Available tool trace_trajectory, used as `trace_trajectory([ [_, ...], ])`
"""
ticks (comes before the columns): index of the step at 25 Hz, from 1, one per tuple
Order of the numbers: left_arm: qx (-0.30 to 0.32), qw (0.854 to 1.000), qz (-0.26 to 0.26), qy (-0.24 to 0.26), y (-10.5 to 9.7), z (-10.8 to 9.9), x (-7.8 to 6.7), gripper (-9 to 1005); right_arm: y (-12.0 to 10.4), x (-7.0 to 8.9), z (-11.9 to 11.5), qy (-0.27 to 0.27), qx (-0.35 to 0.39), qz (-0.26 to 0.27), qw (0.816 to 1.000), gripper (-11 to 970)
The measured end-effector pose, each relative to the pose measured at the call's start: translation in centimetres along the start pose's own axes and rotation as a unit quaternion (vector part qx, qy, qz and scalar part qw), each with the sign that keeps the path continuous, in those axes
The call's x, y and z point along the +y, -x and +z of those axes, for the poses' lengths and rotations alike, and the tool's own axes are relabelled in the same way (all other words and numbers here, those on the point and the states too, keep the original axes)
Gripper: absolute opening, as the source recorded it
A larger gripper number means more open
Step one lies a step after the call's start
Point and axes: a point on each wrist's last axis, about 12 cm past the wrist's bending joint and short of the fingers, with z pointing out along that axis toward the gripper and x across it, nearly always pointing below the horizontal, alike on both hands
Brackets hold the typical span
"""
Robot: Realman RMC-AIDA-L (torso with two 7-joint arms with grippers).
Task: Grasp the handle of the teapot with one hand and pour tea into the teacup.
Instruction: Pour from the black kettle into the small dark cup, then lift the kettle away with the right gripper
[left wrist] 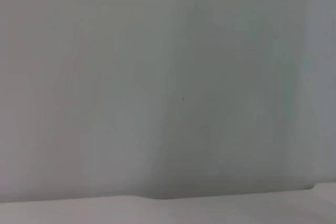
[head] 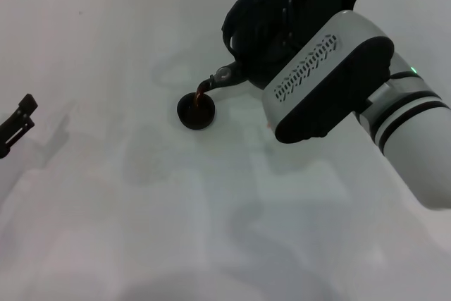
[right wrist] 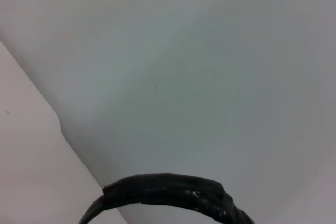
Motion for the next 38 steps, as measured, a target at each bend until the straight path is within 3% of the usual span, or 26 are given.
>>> trace_trajectory([
  [38, 0.005, 1.000, 0.004, 0.002, 0.13, 0.77, 0.23, 861, -0.34, 0.53, 0.07, -0.004, 0.002, -0.025, 1.000, 101],
])
